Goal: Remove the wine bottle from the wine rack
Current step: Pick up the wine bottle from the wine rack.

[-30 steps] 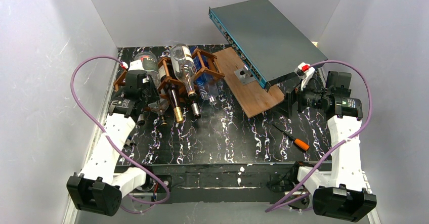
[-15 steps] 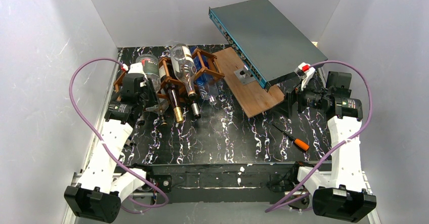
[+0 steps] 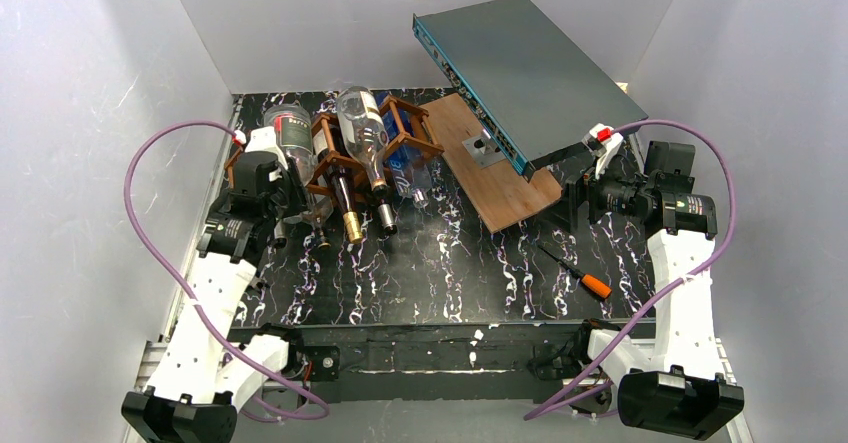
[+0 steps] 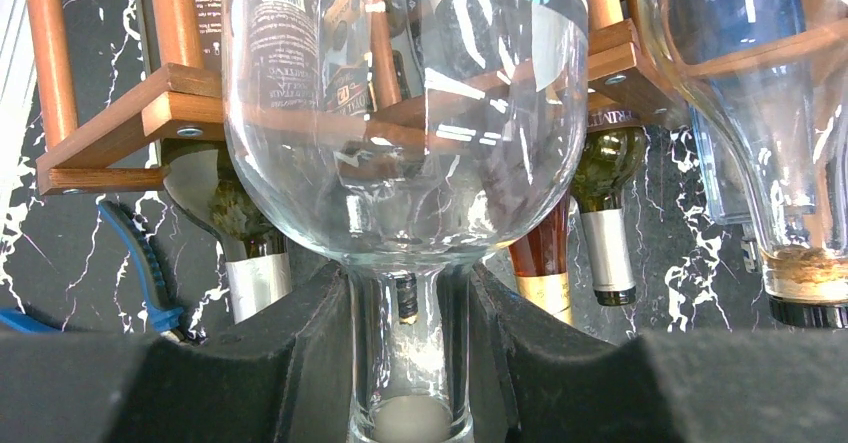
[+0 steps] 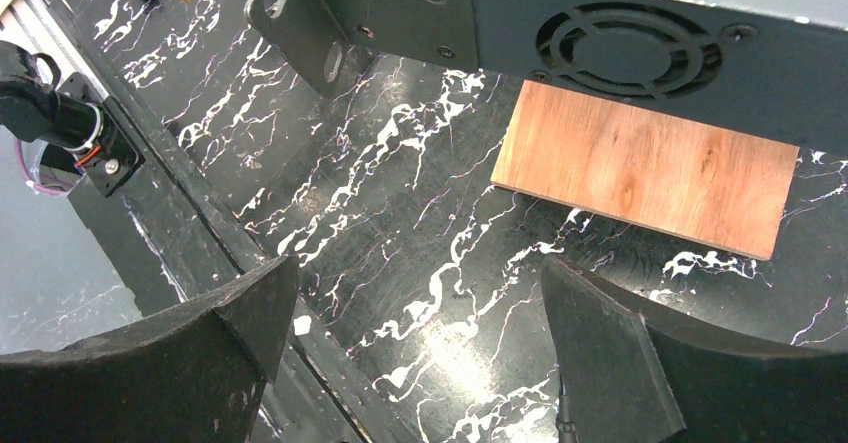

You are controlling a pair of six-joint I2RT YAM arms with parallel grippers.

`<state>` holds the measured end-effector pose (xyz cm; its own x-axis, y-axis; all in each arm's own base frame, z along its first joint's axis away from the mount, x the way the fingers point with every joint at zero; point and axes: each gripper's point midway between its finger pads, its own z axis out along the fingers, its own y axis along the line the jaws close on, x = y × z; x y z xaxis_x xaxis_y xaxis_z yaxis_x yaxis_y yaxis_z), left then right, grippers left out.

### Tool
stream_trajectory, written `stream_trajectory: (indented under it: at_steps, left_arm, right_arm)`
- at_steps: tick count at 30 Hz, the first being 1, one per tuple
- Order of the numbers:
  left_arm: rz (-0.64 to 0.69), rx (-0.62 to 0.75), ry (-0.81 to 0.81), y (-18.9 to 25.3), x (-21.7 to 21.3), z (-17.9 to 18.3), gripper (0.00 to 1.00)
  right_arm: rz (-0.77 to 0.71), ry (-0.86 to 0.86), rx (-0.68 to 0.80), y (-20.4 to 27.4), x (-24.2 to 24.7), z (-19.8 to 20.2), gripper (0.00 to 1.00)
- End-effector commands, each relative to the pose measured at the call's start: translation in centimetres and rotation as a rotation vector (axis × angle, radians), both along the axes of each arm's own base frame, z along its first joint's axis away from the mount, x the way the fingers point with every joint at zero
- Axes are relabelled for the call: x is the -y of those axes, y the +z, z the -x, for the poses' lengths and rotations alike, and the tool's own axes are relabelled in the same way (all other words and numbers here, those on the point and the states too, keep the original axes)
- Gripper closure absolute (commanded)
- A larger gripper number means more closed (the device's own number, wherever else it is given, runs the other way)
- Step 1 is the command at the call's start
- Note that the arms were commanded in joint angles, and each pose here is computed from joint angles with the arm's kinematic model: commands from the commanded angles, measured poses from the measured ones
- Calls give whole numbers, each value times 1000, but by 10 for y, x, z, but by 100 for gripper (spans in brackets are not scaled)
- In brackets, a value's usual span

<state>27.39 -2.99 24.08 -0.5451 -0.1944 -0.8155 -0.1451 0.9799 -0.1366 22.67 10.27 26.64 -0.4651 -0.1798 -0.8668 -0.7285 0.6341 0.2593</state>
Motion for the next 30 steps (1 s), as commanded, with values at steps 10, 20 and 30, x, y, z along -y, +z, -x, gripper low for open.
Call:
stream_trajectory:
  at_steps: [10,20,30]
  left_arm:
    - [90,393,1,113,3,-5,100]
    - [192,430,-56,129,17,12,100]
    - [288,461,-245,155,54,26,100]
  right_arm:
    - [-6,1,28,3,0,0,0]
    - [-5,1,36,6,0,0,0]
    - [-4,2,41,6,-1,2,0]
